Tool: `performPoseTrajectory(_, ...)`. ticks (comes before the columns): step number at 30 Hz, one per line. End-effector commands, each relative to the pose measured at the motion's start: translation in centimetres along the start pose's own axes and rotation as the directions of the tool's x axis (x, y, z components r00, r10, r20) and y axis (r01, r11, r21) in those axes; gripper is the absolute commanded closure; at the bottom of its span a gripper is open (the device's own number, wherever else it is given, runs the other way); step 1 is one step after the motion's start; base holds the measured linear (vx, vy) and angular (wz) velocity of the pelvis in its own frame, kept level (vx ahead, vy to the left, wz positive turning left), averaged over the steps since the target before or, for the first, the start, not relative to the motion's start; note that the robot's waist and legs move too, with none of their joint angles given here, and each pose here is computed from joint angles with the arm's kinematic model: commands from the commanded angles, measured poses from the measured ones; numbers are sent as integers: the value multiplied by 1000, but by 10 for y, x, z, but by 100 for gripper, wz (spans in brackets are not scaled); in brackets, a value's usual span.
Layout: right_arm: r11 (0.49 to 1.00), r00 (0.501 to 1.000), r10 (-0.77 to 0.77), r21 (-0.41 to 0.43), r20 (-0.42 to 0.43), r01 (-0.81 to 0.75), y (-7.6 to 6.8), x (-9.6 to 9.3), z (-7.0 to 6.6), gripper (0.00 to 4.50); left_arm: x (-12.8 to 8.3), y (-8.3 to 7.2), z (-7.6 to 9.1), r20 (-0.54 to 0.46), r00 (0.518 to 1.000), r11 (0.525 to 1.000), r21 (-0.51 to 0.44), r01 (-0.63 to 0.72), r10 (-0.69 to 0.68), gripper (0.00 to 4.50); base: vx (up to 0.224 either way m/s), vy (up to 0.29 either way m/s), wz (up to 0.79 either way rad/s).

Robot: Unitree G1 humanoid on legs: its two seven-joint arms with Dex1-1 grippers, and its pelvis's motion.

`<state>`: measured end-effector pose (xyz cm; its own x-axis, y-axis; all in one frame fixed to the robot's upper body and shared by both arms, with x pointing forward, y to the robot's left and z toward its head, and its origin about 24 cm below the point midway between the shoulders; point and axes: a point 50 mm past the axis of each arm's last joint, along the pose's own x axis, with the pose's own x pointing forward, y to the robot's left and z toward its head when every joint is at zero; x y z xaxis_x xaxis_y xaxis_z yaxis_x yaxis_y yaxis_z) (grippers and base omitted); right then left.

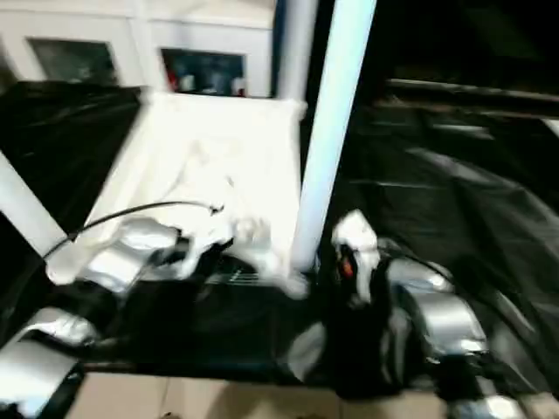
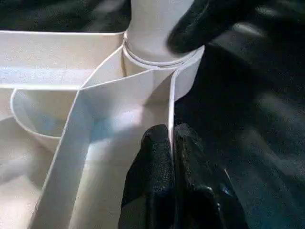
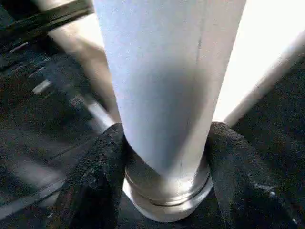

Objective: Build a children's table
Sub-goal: Rotate leg to tighten

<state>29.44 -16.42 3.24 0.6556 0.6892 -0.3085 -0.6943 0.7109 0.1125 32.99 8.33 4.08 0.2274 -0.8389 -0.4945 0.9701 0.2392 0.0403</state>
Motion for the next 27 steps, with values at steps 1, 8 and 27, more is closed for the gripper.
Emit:
performPoseTrajectory(1,983,989,-141,113,-51,146,8,17,-21,231,23,-6,-4,-24,995,992,-75,-100,98,450,-82,1,-8)
performPoseTrajectory(8,924,942,-331,186,-50,334,23,41,-25,238,49,-18,7,-18,991,989,-70,-133,132,450,-7,0,-1)
performPoseTrajectory(27,995,996,93,-43,17,-92,15,12,5,163,19,-15,-10,-57,996,998,22,64,-63,450,0,0,0)
